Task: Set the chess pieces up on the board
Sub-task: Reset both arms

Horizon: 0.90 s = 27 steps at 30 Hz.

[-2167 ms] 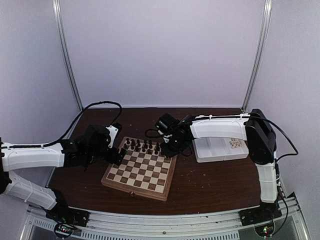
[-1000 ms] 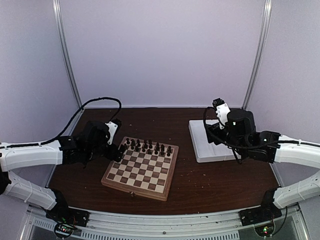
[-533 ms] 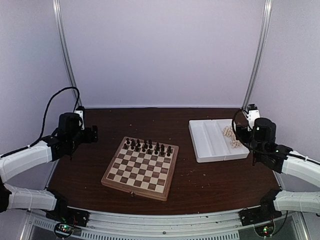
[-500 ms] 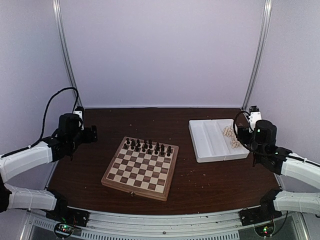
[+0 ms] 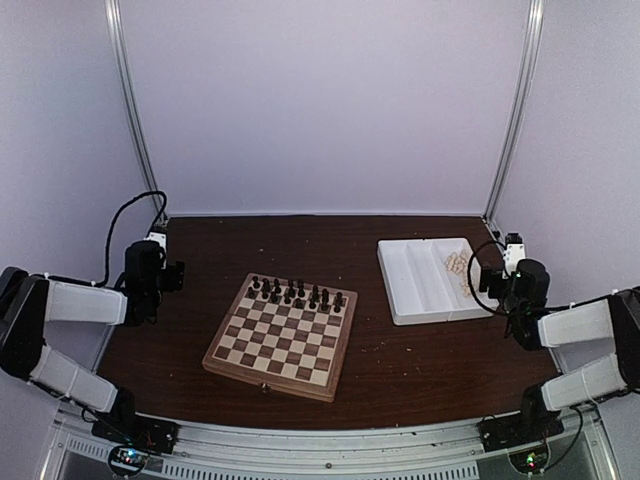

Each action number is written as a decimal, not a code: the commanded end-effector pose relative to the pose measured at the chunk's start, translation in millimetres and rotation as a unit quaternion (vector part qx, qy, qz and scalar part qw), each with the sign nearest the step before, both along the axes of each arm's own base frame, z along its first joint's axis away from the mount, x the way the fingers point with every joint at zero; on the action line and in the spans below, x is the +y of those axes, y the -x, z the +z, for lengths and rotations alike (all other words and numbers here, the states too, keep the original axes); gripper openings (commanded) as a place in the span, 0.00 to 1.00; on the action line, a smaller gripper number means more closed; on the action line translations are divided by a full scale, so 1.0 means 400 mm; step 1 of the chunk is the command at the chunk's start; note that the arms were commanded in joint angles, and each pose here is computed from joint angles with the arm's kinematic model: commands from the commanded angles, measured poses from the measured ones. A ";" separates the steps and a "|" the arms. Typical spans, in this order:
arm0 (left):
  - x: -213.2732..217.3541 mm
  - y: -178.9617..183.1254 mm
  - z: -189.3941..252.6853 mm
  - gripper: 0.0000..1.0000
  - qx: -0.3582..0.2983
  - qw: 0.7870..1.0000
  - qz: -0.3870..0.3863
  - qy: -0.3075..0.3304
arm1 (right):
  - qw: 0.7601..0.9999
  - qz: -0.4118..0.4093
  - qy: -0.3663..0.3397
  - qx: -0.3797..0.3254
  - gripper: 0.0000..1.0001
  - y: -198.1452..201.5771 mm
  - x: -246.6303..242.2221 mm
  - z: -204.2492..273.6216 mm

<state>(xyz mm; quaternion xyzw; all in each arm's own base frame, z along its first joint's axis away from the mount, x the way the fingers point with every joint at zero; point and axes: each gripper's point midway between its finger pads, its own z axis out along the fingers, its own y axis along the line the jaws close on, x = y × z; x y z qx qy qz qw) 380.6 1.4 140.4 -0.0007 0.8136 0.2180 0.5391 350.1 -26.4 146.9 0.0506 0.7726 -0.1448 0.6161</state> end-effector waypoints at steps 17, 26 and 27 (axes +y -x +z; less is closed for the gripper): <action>-0.008 -0.019 -0.101 0.96 -0.038 0.992 -0.100 0.070 | 1.000 -0.001 -0.016 -0.011 1.00 -0.119 -0.004 -0.052; -0.019 -0.022 -0.122 0.87 -0.034 0.988 -0.128 0.083 | 1.000 0.001 -0.016 -0.012 1.00 -0.121 -0.002 -0.053; -0.018 -0.020 -0.123 0.96 -0.032 0.988 -0.127 0.082 | 1.000 0.002 -0.016 -0.012 1.00 -0.122 -0.001 -0.053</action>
